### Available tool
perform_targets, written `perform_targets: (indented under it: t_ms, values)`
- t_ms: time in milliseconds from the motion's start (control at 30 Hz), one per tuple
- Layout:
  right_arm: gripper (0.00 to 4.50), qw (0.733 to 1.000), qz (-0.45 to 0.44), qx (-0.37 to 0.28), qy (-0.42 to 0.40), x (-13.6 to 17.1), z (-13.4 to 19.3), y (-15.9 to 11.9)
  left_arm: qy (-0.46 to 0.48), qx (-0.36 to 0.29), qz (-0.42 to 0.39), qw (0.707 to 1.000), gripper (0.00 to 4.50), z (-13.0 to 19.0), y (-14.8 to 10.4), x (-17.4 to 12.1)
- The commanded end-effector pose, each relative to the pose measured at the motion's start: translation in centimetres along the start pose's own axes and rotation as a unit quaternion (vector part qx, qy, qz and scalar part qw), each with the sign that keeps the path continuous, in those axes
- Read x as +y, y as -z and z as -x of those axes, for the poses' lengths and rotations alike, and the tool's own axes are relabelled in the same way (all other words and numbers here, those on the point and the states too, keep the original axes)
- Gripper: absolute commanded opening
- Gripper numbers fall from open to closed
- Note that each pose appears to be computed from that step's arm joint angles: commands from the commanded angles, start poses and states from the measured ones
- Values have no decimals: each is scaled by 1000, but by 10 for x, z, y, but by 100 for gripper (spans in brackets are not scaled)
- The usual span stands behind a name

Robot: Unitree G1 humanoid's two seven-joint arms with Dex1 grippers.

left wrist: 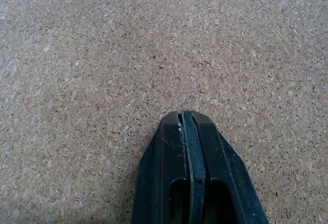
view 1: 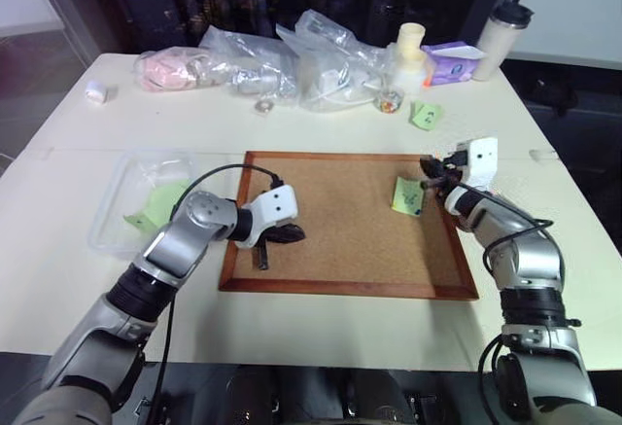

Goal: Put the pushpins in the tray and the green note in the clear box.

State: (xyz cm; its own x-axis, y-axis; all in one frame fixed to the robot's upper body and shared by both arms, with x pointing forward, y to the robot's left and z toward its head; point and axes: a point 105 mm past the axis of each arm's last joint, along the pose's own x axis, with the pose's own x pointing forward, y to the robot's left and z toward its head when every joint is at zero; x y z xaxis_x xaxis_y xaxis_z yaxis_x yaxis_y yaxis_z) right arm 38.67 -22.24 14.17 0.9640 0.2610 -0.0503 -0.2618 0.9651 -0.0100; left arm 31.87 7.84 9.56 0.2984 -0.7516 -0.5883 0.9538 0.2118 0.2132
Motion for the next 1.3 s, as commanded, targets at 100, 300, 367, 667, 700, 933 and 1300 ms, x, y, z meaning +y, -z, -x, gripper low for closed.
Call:
perform_targets:
  t_ms: [100,300,367,667,700,933,1300]
  values:
    - [6,999,15,-41,11,-8,9,-23,-3,74,58,996,0,-9,44,-6]
    - [6,993,30,-34,108,-51,45,-17,-10,74,49,996,0,-6,45,-3]
    - [6,992,34,-19,119,-56,55,-10,-12,73,48,996,0,-5,44,-2]
    - [6,989,13,29,143,-63,79,21,-5,68,46,997,0,-6,42,-3]
    - [6,989,9,33,144,-63,79,24,-4,67,47,997,0,-7,41,-3]
    - [90,988,-5,47,148,-67,78,34,-3,66,47,997,0,-9,41,-2]
    - [448,989,-21,43,143,-67,82,32,-6,65,48,997,0,-10,41,-2]
